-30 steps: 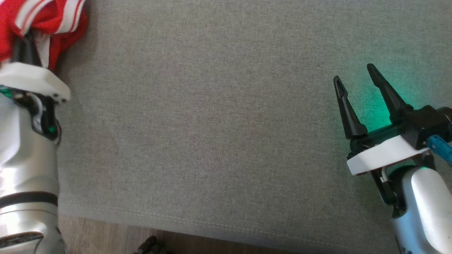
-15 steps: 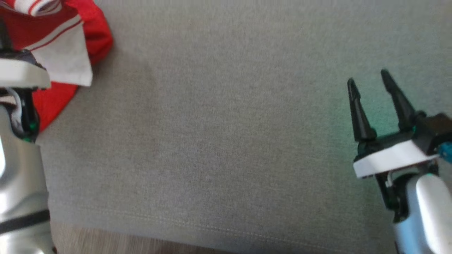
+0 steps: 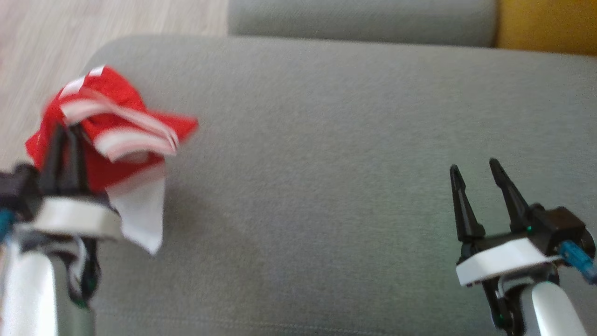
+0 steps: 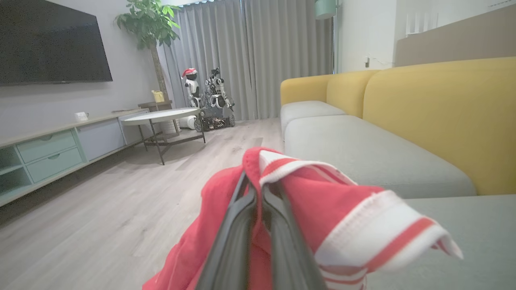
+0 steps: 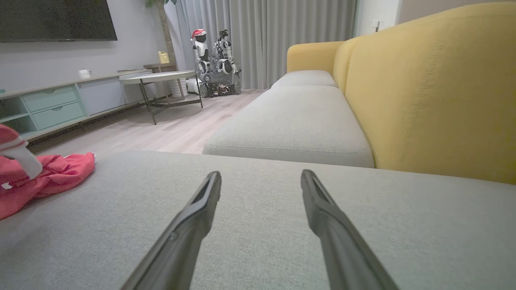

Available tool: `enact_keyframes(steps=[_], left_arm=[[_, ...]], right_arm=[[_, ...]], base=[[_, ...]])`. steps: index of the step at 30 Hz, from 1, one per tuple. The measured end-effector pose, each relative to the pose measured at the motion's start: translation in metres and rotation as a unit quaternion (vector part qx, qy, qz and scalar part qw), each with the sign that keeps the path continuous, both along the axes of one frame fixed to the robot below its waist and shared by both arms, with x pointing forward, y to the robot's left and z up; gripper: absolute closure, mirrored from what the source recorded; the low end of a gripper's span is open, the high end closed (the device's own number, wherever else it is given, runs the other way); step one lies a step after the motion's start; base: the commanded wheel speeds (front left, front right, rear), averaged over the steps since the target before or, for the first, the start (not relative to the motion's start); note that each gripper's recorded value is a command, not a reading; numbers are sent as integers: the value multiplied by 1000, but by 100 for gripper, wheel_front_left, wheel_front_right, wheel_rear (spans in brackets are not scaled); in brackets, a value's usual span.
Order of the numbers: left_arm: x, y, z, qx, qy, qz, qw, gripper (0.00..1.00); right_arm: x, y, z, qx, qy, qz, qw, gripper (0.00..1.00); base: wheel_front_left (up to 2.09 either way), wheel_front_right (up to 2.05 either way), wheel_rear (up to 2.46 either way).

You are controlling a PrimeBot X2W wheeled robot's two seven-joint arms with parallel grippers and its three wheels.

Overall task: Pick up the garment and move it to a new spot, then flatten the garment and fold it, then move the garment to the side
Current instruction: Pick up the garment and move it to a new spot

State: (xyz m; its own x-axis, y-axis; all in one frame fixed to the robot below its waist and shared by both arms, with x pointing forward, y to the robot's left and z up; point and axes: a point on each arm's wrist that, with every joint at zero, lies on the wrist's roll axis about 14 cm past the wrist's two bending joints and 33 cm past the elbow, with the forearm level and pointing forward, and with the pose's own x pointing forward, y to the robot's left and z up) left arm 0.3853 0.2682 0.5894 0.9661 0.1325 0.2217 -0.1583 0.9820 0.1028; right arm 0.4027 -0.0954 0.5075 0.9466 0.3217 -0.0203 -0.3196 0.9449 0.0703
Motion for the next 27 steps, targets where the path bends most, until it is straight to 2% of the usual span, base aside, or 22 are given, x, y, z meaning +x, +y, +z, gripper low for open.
enact_keyframes(steps=[8, 14, 21, 27], left_arm=[[-11, -77, -7, -24, 24, -101, 994, 100], [3, -155, -14, -37, 40, -213, 976, 100], [29, -262, -25, -31, 58, -358, 932, 100], [34, -354, -45, -27, 84, -476, 875, 100]], right_arm=[[-29, -38, 11, 8, -11, -60, 998, 0], [-40, -64, 16, 15, -17, -101, 995, 0], [-54, -97, 6, 25, 1, -156, 987, 0], [-57, -131, 0, 32, 6, -211, 977, 0]], base=[[0, 0, 0], [0, 0, 0], [0, 0, 0], [0, 0, 0]])
